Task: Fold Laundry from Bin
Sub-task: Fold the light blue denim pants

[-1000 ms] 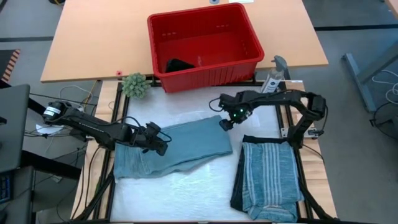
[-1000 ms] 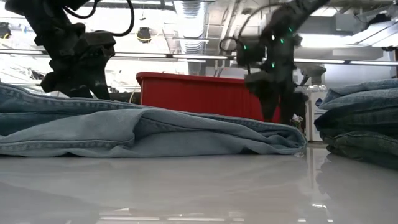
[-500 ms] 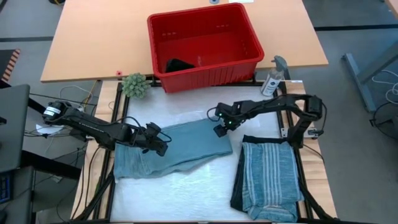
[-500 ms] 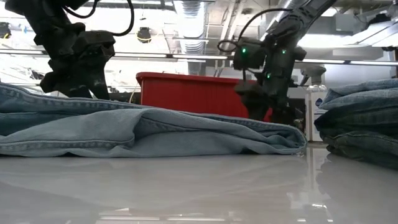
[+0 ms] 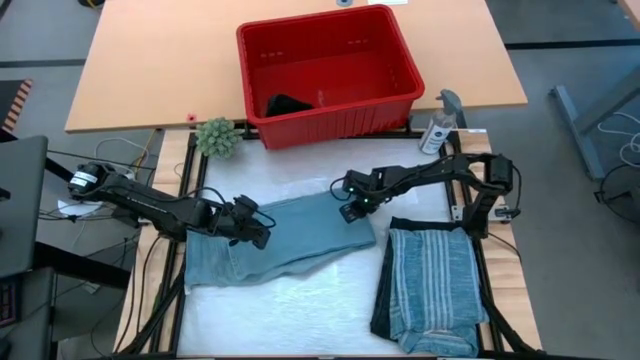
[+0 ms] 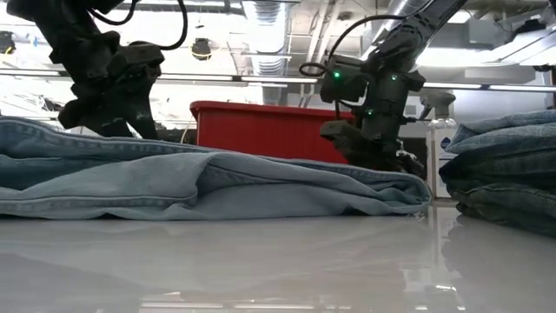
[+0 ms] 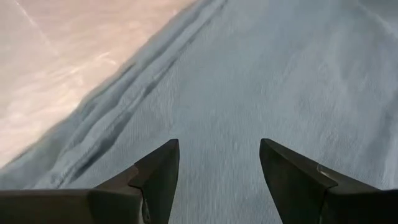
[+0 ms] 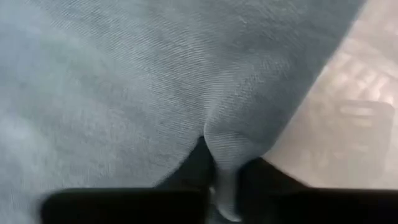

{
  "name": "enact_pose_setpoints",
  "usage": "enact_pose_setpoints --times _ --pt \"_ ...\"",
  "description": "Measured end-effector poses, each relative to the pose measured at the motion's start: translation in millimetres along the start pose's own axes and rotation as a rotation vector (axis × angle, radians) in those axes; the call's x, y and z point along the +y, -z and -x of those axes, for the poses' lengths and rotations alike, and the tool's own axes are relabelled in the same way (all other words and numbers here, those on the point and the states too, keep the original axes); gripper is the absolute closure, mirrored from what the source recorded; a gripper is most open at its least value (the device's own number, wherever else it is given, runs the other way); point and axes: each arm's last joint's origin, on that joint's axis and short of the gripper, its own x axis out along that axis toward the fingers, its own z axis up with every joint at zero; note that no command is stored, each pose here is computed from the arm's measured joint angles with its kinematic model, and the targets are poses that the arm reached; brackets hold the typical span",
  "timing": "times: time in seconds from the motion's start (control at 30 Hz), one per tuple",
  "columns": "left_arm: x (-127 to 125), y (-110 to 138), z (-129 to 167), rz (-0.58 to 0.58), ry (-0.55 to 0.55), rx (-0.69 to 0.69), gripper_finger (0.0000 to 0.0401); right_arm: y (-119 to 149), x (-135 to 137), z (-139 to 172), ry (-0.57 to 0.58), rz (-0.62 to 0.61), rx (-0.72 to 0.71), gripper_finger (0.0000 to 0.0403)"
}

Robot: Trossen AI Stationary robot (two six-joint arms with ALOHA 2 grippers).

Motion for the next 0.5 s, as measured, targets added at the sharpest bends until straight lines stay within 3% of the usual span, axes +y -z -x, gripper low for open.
enact_pose_setpoints --times 0.07,0.17,0.33,0.5 --pt "-1 -1 0 0.007 0.01 -0.019 0.0188 0 1 0 -0.016 0.042 0.009 0.037" --pt "-10 -7 4 0.025 0.116 -0.067 0.0189 -1 3 3 -0.007 0.048 0.021 0.037" --pt "-27 -23 25 0.106 0.408 -0.133 0.0189 -3 5 16 0.012 0.087 0.018 0.037" --pt "-26 -24 32 0.172 0.463 -0.104 0.02 -7 -3 53 0.016 0.064 -0.074 0.037"
